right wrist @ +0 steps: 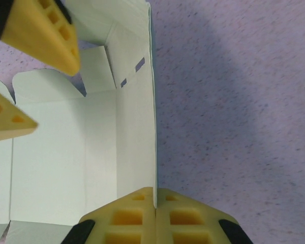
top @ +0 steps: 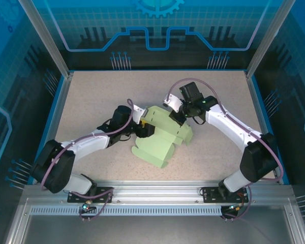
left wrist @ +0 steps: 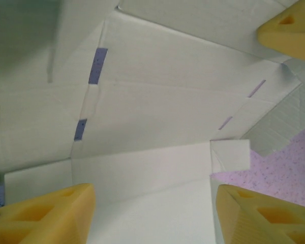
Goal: Fold the paper box
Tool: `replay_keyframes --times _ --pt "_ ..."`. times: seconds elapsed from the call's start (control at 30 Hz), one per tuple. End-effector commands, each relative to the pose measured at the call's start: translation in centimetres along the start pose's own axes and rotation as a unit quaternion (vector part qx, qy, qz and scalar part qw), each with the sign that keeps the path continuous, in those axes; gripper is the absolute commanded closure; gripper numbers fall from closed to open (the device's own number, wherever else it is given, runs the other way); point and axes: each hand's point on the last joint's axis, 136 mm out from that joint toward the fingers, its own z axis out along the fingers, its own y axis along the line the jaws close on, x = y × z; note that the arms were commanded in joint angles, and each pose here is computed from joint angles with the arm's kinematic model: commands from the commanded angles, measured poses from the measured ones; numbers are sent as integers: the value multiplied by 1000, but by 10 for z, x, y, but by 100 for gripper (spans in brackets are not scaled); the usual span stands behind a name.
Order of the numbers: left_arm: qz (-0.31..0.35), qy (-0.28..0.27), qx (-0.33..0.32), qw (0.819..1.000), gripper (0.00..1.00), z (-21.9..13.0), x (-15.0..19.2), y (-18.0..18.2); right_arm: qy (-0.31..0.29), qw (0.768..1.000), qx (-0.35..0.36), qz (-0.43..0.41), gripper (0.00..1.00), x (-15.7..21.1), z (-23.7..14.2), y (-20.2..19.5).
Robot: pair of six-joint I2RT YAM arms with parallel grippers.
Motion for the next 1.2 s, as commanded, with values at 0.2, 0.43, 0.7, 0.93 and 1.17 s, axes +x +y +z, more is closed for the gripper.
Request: replay_keyframes --times 0.2,0.43,0.7,0.93,1.17 --pt "38 -7 -97 995 31 14 0 47 34 997 -51 49 100 12 19 4" --pt "22 21 -110 993 31 26 20 65 37 997 -48 51 100 10 24 -1" --pt "-2 21 -60 998 39 29 27 49 36 997 -44 55 100 12 26 -3" --pt "-8 34 -2 999 51 36 28 24 27 997 -35 62 100 9 24 -7" --pt "5 46 12 999 52 44 43 4 15 996 -30 81 100 9 27 -11"
